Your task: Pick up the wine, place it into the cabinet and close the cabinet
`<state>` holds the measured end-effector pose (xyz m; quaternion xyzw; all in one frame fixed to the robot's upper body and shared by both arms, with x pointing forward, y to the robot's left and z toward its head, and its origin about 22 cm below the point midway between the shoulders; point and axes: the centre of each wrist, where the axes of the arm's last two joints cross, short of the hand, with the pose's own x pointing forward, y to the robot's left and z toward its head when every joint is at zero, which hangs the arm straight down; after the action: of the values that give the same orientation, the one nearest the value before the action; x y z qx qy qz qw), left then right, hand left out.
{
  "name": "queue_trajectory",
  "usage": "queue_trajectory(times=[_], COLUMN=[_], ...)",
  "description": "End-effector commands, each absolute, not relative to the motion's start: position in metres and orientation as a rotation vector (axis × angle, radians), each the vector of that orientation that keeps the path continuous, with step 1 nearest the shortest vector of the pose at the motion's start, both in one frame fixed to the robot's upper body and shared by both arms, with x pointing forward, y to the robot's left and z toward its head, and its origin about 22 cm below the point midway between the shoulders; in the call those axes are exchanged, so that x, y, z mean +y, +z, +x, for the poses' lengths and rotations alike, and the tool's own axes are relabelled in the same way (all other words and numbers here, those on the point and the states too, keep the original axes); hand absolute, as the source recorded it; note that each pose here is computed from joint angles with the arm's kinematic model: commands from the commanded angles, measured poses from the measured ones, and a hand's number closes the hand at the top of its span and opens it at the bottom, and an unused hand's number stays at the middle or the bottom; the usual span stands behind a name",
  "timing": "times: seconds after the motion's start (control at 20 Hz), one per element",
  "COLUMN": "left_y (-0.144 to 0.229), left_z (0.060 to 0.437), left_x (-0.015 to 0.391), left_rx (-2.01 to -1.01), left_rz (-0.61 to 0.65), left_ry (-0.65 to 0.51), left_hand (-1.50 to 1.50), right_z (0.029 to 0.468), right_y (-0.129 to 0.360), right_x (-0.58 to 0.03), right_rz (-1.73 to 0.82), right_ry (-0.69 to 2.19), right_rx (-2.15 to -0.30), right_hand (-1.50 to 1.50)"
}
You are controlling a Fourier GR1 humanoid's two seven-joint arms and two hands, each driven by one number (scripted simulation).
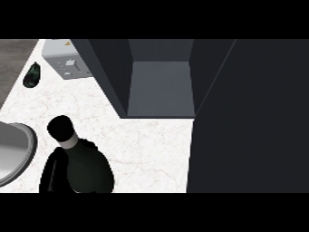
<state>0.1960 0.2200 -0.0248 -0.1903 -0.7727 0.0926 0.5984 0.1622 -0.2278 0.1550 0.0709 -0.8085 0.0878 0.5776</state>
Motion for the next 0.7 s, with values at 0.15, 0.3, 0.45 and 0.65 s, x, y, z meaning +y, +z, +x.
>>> queue_trajectory(times=[0.15, 0.3, 0.45, 0.65], left_y=[0.01, 0.037, 0.053, 0.056], left_z=[0.216, 0.233, 0.246, 0.294], left_x=[0.189, 0.168, 0.162, 0.133], left_rx=[-1.795, -1.797, -1.831, -1.849], left_rz=[-0.47, -0.455, -0.419, -0.372], left_ry=[0.239, 0.218, 0.195, 0.169], left_hand=[1.5, 1.5, 1.5, 1.5], right_z=[0.154, 0.162, 0.152, 0.165], right_y=[0.173, 0.148, 0.153, 0.15], right_x=[-0.227, -0.218, -0.24, -0.226], right_rz=[0.182, 0.173, 0.182, 0.182], right_ry=[0.213, 0.196, 0.197, 0.202], right_rx=[-1.892, -1.892, -1.873, -1.906], right_hand=[-1.5, -1.5, -1.5, -1.5])
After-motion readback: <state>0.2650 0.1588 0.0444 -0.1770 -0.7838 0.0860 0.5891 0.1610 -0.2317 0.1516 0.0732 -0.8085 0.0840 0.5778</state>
